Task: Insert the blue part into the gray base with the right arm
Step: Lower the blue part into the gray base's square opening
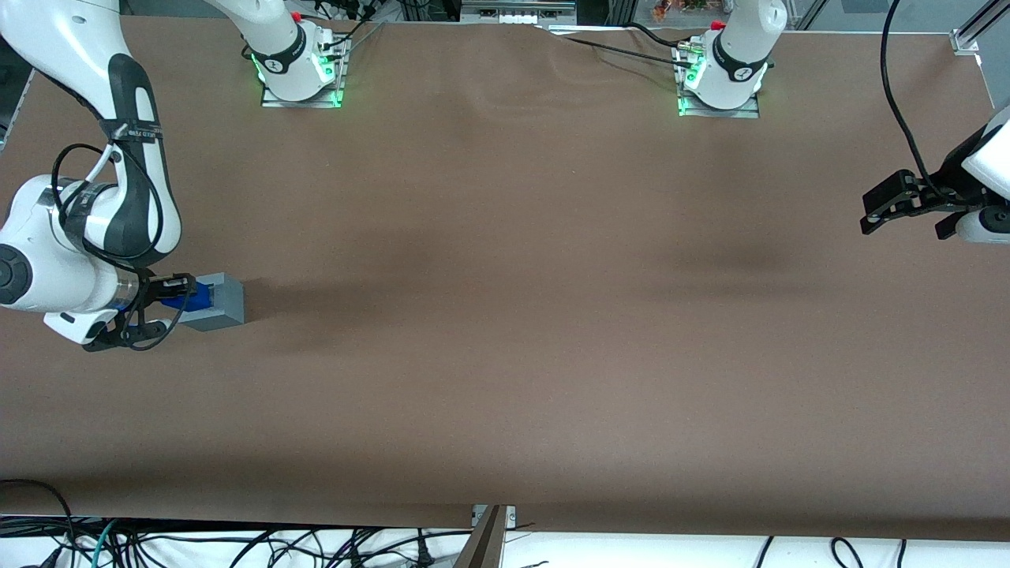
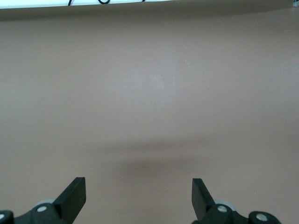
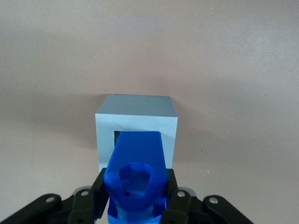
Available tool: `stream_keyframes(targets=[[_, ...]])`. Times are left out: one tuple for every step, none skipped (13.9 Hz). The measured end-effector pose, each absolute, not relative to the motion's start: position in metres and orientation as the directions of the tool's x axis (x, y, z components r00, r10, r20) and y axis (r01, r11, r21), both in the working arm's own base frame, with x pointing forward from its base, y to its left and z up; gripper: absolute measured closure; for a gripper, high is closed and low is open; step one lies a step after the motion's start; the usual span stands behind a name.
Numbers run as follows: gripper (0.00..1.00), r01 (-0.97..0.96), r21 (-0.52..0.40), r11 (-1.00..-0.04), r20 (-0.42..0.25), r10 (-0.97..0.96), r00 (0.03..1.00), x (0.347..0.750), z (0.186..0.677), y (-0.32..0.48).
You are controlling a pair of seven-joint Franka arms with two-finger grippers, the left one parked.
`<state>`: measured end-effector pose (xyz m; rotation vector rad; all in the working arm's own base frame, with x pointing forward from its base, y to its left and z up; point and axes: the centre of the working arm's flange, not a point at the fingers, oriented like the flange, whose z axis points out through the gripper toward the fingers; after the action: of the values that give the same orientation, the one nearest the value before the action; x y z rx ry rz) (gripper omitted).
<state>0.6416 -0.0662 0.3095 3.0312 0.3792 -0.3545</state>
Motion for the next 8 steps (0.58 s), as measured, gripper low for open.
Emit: stream_keyframes(targets=[[0.5,0.25,0.036,-0.967,-0.236,0.235,0.943,0.642,0.309,-0.066],[0.5,0.251,0.036,-0.967,-0.237,0.235,0.943,0.641,0.309,-0.066],[0.5,0.251,0.035,-0.967,-0.239,0.236,0.942,0.641,0.309,-0.066],[0.5,0.249,0.03,-0.968,-0.239,0.235,0.942,0.641,0.308,-0.064],[0.5,0.245,0.02,-0.969,-0.241,0.233,0.942,0.64,0.306,-0.063],[0.5,0.238,0.009,-0.971,-0.243,0.229,0.943,0.639,0.302,-0.062],[0.5,0.232,0.0,-0.973,-0.247,0.225,0.943,0.638,0.297,-0.061],[0.5,0.229,-0.004,-0.973,-0.25,0.223,0.942,0.638,0.294,-0.061]])
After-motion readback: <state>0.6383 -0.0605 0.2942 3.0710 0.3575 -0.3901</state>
